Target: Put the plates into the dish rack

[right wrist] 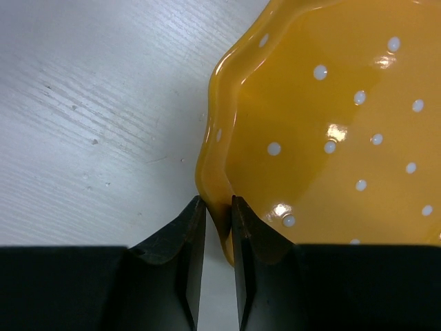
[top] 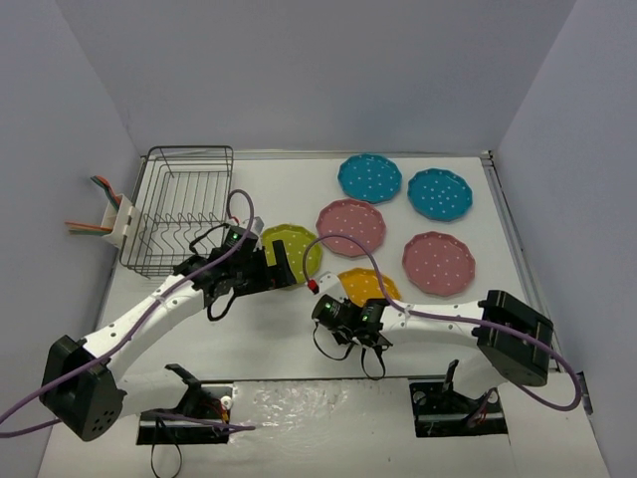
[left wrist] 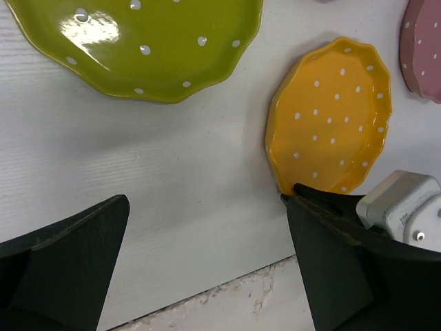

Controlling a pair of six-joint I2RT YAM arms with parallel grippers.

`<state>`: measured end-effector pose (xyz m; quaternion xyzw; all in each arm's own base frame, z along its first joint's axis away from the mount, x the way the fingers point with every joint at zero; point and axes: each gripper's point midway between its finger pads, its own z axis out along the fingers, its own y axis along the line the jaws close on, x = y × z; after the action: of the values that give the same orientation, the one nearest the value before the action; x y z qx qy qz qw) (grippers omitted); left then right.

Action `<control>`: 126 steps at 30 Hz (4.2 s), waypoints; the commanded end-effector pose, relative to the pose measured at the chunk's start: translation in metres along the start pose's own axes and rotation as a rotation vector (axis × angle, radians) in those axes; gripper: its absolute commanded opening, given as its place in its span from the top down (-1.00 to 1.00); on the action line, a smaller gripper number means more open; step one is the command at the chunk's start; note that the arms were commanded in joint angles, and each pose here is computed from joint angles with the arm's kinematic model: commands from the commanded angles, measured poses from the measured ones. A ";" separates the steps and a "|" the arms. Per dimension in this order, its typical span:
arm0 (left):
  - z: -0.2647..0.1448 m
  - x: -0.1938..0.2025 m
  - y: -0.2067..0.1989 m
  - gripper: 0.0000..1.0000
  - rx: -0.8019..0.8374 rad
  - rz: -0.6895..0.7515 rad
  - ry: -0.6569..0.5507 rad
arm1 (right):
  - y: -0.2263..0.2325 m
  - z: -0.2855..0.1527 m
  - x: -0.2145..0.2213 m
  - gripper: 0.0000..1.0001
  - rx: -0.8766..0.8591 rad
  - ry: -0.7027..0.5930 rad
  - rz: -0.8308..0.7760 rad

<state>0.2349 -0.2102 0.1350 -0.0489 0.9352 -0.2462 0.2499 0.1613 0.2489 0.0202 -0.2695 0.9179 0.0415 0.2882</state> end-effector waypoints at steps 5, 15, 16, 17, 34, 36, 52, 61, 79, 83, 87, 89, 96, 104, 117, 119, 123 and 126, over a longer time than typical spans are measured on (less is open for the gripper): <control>0.017 -0.016 -0.051 -0.94 0.117 -0.062 -0.020 | 0.000 -0.049 -0.067 1.00 -0.063 -0.271 0.113; 0.024 -0.016 -0.106 -0.94 0.224 -0.086 0.007 | 0.003 -0.066 -0.088 1.00 -0.125 -0.401 0.145; 0.025 -0.017 -0.109 -0.94 0.229 -0.093 0.007 | 0.003 -0.065 -0.088 1.00 -0.130 -0.407 0.149; 0.028 -0.016 -0.110 -0.94 0.229 -0.099 0.012 | 0.004 -0.065 -0.088 1.00 -0.132 -0.412 0.152; 0.072 0.018 -0.125 -0.79 0.242 -0.220 0.250 | -0.014 -0.083 -0.102 1.00 -0.117 -0.565 0.193; 0.072 0.016 -0.130 -0.71 0.256 -0.217 0.253 | -0.016 -0.083 -0.102 1.00 -0.114 -0.573 0.193; 0.082 0.042 -0.152 -0.25 0.279 -0.223 0.345 | -0.024 -0.082 -0.100 1.00 -0.090 -0.616 0.206; 0.085 0.041 -0.151 0.64 0.273 -0.224 0.338 | -0.025 -0.086 -0.100 1.00 -0.102 -0.637 0.213; 0.021 -0.018 -0.152 1.00 0.253 -0.041 0.038 | -0.035 -0.162 -0.133 -0.88 -0.183 -0.714 0.258; -0.010 -0.041 -0.147 1.00 0.221 0.080 -0.066 | -0.038 -0.184 -0.147 -1.00 -0.191 -0.748 0.259; -0.061 -0.077 -0.125 1.00 0.110 0.199 -0.238 | -0.046 -0.208 -0.165 -1.00 -0.182 -0.810 0.281; -0.087 -0.096 -0.110 1.00 0.037 0.251 -0.323 | -0.049 -0.214 -0.169 -1.00 -0.176 -0.825 0.284; -0.181 -0.166 -0.037 1.00 -0.206 0.410 -0.567 | -0.050 -0.219 -0.175 -1.00 -0.163 -0.838 0.255; -0.253 -0.223 0.034 1.00 -0.489 0.615 -0.725 | -0.027 -0.191 -0.181 -1.00 -0.158 -0.770 0.140; -0.262 -0.316 0.145 1.00 -0.631 0.712 -0.738 | 0.037 -0.116 -0.178 -1.00 -0.296 -0.593 0.005; -0.259 -0.326 0.159 1.00 -0.636 0.708 -0.735 | 0.039 -0.107 -0.177 -1.00 -0.302 -0.570 -0.015; -0.248 -0.335 0.176 1.00 -0.637 0.707 -0.700 | 0.036 -0.094 -0.176 -1.00 -0.325 -0.534 -0.016; -0.240 -0.340 0.192 1.00 -0.665 0.692 -0.691 | 0.032 -0.086 -0.174 -1.00 -0.355 -0.508 -0.004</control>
<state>0.3872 0.1241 0.2702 0.0823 0.8872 0.1240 0.4366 0.2086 0.3198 0.1532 -0.3056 0.8205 0.2114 0.4343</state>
